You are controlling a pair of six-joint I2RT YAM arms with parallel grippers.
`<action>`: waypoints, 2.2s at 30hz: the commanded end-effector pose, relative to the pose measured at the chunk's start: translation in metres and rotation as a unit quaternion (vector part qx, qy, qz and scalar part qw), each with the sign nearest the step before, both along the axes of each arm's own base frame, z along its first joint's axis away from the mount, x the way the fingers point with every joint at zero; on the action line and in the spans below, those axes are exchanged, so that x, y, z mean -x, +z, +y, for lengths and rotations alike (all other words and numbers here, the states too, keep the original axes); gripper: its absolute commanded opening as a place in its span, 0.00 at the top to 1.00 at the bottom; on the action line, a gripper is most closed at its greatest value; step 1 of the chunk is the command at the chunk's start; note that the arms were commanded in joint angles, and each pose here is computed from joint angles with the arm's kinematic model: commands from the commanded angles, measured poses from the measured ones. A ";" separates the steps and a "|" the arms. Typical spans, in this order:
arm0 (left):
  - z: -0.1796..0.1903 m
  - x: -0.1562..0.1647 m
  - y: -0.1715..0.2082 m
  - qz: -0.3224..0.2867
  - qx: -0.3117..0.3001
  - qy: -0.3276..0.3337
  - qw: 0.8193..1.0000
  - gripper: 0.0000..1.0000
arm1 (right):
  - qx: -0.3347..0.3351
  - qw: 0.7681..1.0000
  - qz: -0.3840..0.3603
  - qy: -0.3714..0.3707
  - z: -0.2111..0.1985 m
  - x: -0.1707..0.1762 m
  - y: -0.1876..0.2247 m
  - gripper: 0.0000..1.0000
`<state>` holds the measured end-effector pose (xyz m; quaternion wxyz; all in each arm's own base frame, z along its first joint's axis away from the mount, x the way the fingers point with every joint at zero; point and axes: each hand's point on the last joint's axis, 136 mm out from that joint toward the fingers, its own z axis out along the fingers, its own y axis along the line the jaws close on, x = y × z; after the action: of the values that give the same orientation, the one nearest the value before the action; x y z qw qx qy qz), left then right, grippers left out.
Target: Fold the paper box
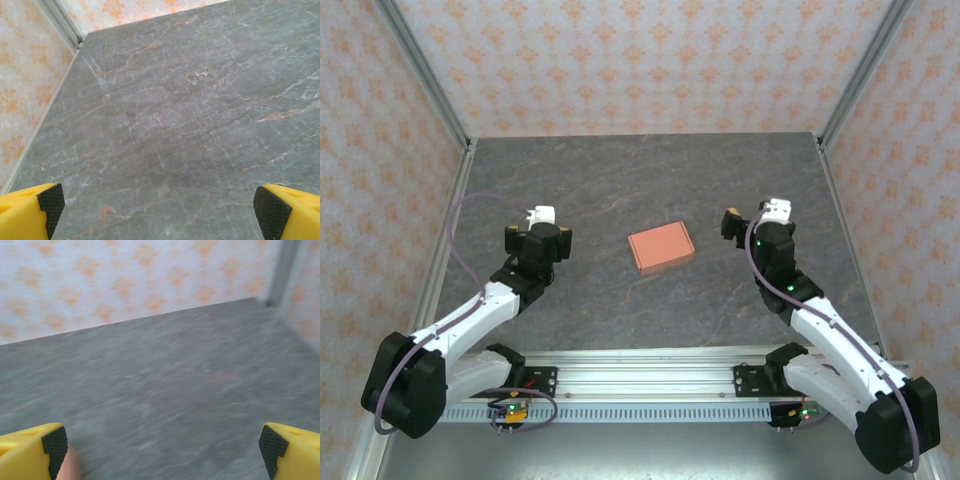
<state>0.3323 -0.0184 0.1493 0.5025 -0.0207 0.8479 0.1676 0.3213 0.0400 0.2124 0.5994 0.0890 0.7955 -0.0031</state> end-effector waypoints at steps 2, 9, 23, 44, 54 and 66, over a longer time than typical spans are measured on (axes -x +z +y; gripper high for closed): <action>0.015 -0.015 0.001 -0.051 0.013 0.007 0.999 0.00 | 0.033 0.993 -0.052 -0.100 -0.052 0.000 -0.004 0.01; 0.040 -0.030 -0.026 -0.055 0.050 0.046 0.996 0.00 | 0.036 0.997 -0.025 -0.064 -0.056 -0.023 -0.062 0.01; 0.046 -0.060 -0.056 -0.060 0.098 -0.003 0.993 0.00 | 0.014 0.997 0.049 -0.054 -0.067 -0.068 -0.123 0.01; 0.043 -0.061 -0.057 -0.055 0.099 -0.013 0.993 0.00 | 0.013 0.996 0.058 -0.064 -0.071 -0.070 -0.123 0.01; 0.043 -0.061 -0.056 -0.055 0.099 -0.013 0.993 0.00 | 0.013 0.996 0.060 -0.064 -0.071 -0.070 -0.123 0.01; 0.043 -0.061 -0.056 -0.055 0.099 -0.012 0.993 0.00 | 0.012 0.996 0.061 -0.062 -0.071 -0.071 -0.123 0.01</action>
<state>0.3902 0.0224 0.0854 0.5326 -0.0690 0.8406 0.0709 0.3880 -0.0291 0.0809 0.5408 0.1241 0.8298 -0.0600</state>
